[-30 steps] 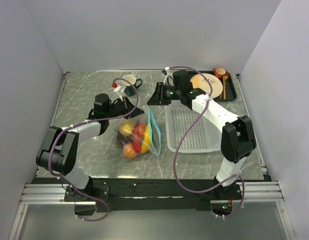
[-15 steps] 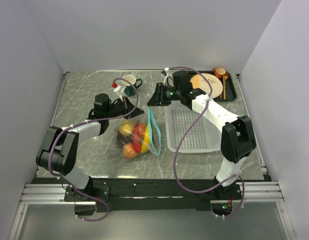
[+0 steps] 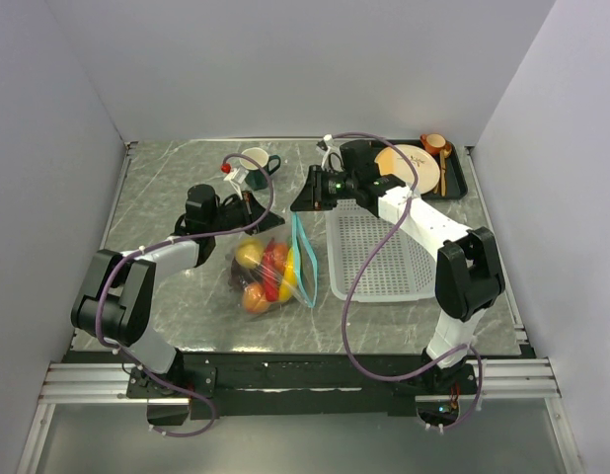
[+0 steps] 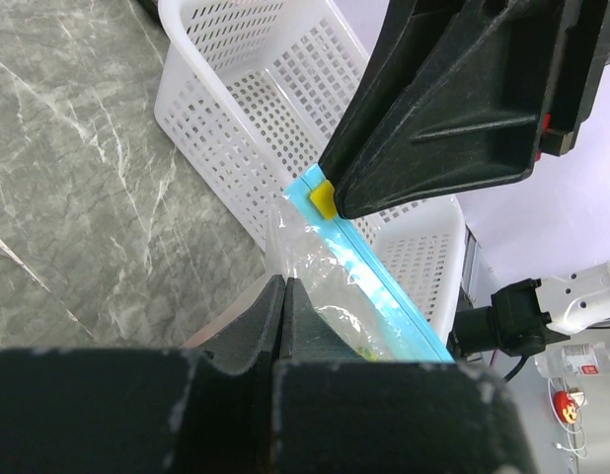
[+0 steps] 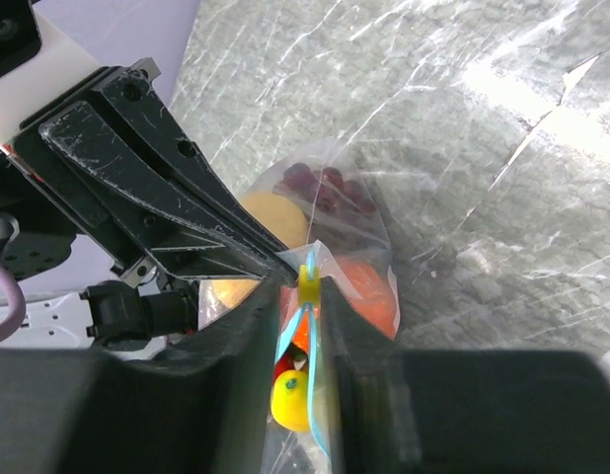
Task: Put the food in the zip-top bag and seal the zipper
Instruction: Zip the zipper food storage bag at the center of the board.
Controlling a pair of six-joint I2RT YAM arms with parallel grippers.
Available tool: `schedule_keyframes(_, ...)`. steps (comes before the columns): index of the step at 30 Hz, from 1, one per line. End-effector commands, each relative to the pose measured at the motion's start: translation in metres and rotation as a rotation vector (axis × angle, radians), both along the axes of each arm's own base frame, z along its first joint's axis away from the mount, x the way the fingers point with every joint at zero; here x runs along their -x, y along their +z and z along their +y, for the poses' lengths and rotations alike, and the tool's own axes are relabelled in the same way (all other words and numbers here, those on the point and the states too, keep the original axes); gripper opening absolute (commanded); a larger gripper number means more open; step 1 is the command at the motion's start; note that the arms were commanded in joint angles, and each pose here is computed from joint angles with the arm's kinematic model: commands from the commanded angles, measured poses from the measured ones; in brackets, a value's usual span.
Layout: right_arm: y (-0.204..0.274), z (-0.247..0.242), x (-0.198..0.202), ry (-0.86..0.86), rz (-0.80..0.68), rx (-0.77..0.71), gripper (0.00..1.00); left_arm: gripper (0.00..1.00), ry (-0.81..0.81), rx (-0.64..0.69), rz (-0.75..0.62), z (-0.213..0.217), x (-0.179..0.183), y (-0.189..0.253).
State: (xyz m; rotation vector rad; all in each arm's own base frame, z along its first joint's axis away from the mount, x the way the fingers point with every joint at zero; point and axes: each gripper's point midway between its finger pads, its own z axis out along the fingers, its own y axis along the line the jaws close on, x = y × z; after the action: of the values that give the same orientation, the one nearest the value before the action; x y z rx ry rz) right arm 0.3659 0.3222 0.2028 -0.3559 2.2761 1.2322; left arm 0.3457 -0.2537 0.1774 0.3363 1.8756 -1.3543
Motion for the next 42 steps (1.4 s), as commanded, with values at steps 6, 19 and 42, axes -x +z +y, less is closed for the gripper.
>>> schedule_keyframes(6, 0.003, 0.002, -0.002, 0.023, -0.026, -0.018, 0.14, 0.01, -0.006, 0.035, -0.094, -0.003, -0.002, 0.034)
schedule_keyframes(19, -0.003, -0.001, -0.004, 0.007, -0.019, 0.006, 0.38, 0.01, 0.0, 0.038, -0.106, -0.003, -0.003, 0.04)
schedule_keyframes(42, -0.002, 0.001, -0.006, 0.007, -0.031, -0.008, 0.25, 0.01, -0.018, 0.041, -0.104, -0.004, -0.001, 0.041)
